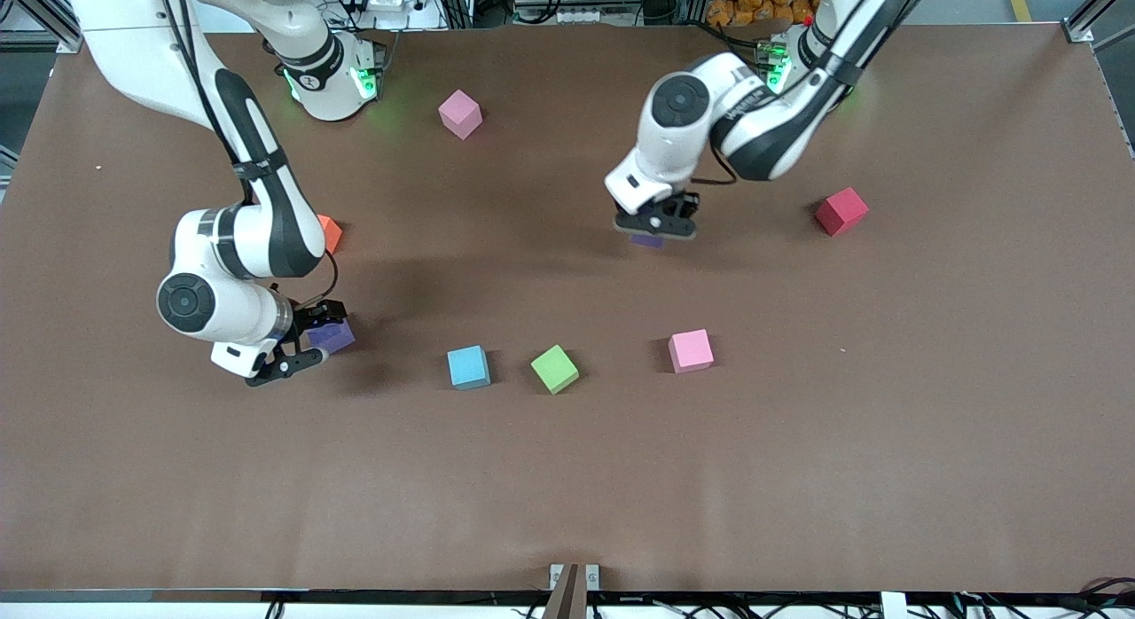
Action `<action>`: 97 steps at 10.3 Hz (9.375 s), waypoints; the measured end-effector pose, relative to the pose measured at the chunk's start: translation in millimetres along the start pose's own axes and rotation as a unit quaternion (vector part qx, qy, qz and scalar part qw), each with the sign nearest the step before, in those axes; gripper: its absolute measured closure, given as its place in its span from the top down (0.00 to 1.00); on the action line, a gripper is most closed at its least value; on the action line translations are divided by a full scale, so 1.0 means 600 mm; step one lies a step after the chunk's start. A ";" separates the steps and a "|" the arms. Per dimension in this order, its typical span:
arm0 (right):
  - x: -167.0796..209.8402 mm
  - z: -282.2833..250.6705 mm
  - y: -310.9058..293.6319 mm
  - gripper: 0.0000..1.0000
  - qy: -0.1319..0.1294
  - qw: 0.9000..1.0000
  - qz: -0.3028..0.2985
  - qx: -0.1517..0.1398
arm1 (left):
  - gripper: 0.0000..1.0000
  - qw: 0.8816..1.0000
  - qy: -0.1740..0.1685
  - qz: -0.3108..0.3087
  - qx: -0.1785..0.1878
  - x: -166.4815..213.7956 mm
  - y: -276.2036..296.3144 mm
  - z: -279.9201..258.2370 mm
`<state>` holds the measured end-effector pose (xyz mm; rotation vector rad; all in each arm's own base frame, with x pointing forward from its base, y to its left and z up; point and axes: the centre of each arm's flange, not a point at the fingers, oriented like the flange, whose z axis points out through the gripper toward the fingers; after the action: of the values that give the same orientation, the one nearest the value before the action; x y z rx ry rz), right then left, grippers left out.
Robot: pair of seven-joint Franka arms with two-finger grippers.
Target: Arrange blocks into number 1
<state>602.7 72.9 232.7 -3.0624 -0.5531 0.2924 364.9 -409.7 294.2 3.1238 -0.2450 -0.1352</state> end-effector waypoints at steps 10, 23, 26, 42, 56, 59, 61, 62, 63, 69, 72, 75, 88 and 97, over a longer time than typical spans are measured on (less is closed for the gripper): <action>-0.007 0.043 0.017 0.58 0.036 0.997 0.054 0.037 | 0.60 0.999 -0.028 -0.016 -0.007 -0.264 0.223 0.045; -0.019 -0.117 -0.075 0.53 0.082 0.985 0.144 0.040 | 0.64 0.998 -0.043 -0.054 0.005 -0.334 0.264 0.171; -0.018 -0.115 -0.084 0.53 0.080 0.983 0.159 0.042 | 1.00 0.996 -0.023 -0.082 -0.012 -0.282 0.273 0.146; -0.202 -0.037 -0.711 0.53 0.048 0.981 0.176 0.061 | 1.00 0.982 0.055 -0.183 0.013 0.262 -0.311 -0.072; -0.307 0.117 -0.885 0.53 0.028 0.986 0.159 0.029 | 1.00 0.980 0.010 -0.200 -0.004 0.375 -0.229 0.067; -0.310 0.118 -0.897 0.60 0.030 0.987 0.155 0.031 | 1.00 0.980 -0.004 -0.198 -0.001 0.371 -0.223 0.098; -0.307 0.121 -0.902 0.68 0.030 0.987 0.154 0.032 | 0.89 0.980 -0.007 -0.199 -0.002 0.375 -0.223 0.108; -0.307 0.122 -0.904 0.66 0.031 0.987 0.153 0.032 | 0.88 0.981 -0.007 -0.196 -0.001 0.376 -0.222 0.111; -0.309 0.123 -0.906 0.67 0.031 0.987 0.152 0.032 | 0.78 0.981 -0.005 -0.193 0.001 0.377 -0.220 0.112; -0.257 0.012 -0.852 0.89 0.047 0.978 0.195 0.055 | 0.61 0.986 -0.008 -0.165 0.000 0.345 -0.143 0.086; -0.212 -0.103 -0.722 0.89 0.070 0.975 0.208 0.015 | 0.59 0.987 -0.026 -0.160 -0.003 0.275 -0.056 0.075; -0.192 -0.215 -0.521 0.89 0.077 0.979 0.189 0.010 | 0.59 0.985 -0.053 -0.164 -0.002 0.187 0.033 0.091; 0.030 -0.284 -0.222 1.00 0.140 0.975 0.172 0.013 | 0.59 0.986 -0.091 -0.137 0.014 -0.070 0.226 0.134; 0.153 -0.087 -0.343 1.00 0.155 0.979 0.125 0.032 | 0.59 0.989 -0.089 -0.119 0.020 -0.092 0.236 0.153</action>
<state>625.8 298.7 277.7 -3.0235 -0.1417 -0.1617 280.6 -540.6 209.1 3.1713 0.1272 -0.4166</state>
